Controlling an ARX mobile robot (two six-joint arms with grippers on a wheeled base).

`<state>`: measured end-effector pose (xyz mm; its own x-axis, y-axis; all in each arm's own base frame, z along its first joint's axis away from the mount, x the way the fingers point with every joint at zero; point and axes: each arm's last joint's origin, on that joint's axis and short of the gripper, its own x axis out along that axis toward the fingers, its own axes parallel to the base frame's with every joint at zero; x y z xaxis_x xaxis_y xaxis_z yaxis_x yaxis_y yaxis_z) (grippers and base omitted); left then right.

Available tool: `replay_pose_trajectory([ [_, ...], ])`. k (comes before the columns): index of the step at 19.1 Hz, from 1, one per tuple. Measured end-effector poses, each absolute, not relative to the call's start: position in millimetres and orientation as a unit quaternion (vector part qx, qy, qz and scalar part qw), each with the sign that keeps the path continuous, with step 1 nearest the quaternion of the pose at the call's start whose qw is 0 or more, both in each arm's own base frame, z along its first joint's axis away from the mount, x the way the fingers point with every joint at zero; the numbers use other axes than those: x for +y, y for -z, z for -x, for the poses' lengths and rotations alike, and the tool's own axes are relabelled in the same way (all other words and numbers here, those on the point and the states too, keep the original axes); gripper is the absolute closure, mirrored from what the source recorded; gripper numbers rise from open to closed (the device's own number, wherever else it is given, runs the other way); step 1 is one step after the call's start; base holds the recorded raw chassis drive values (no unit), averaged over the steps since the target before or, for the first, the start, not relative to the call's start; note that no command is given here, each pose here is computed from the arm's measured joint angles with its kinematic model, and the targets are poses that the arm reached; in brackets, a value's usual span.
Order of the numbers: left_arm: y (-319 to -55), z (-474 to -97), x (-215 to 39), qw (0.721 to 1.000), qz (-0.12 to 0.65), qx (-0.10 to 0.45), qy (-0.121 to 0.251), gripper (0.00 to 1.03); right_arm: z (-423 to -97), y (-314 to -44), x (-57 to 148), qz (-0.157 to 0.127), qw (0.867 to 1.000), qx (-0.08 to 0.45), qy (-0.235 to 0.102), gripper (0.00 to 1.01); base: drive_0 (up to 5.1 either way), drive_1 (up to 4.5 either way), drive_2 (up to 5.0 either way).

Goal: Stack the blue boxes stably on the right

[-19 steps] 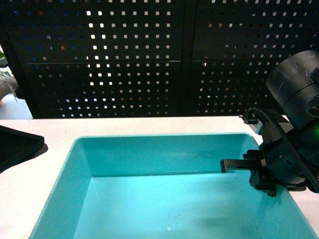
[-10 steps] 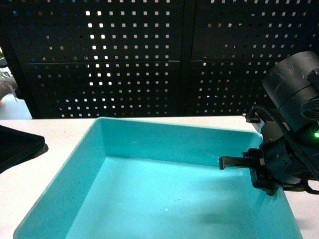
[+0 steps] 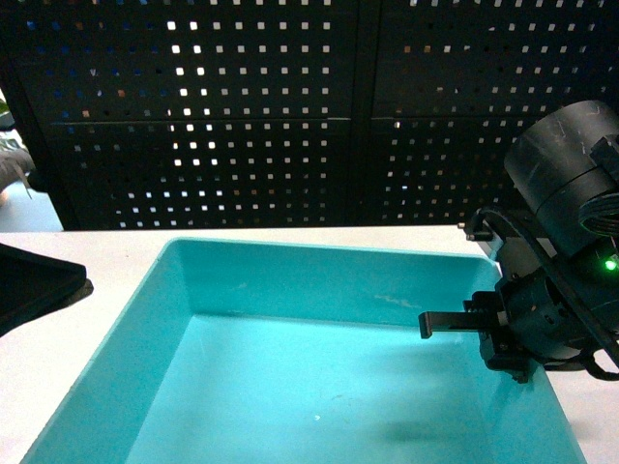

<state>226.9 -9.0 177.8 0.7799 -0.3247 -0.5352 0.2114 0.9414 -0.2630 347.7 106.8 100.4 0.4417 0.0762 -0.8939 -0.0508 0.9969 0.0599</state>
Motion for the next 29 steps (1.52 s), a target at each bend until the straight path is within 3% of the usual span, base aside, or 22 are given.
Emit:
replay_pose_trajectory([
  [13,-178,-227,-9,0.939,0.093,0.298,0.142,0.05,-346,-101,111,-0.006,0.851,0.523,-0.047,0.99,0.0,0.00,0.0],
  [16,-169,-253,-5,0.947,0.050,0.304,0.094,0.05,-346,-101,111,-0.007,0.851,0.523,-0.047,0.99,0.0,0.00,0.0],
  [18,-155,-283,-16,0.942,0.022,0.326,0.075,0.05,-346,-101,111,-0.006,0.851,0.523,-0.047,0.99,0.0,0.00,0.0],
  [21,-128,-315,-40,0.894,0.028,0.436,0.101,0.05,-346,-101,111,-0.007,0.851,0.523,-0.049,0.99,0.0,0.00,0.0],
  [26,-137,-340,-49,0.882,0.037,0.458,0.100,0.05,-346,-101,111,-0.007,0.851,0.523,-0.049,0.99,0.0,0.00,0.0],
  [29,-122,-344,-54,0.865,0.031,0.491,0.097,0.05,-346,-101,111,-0.007,0.851,0.523,-0.049,0.99,0.0,0.00,0.0],
])
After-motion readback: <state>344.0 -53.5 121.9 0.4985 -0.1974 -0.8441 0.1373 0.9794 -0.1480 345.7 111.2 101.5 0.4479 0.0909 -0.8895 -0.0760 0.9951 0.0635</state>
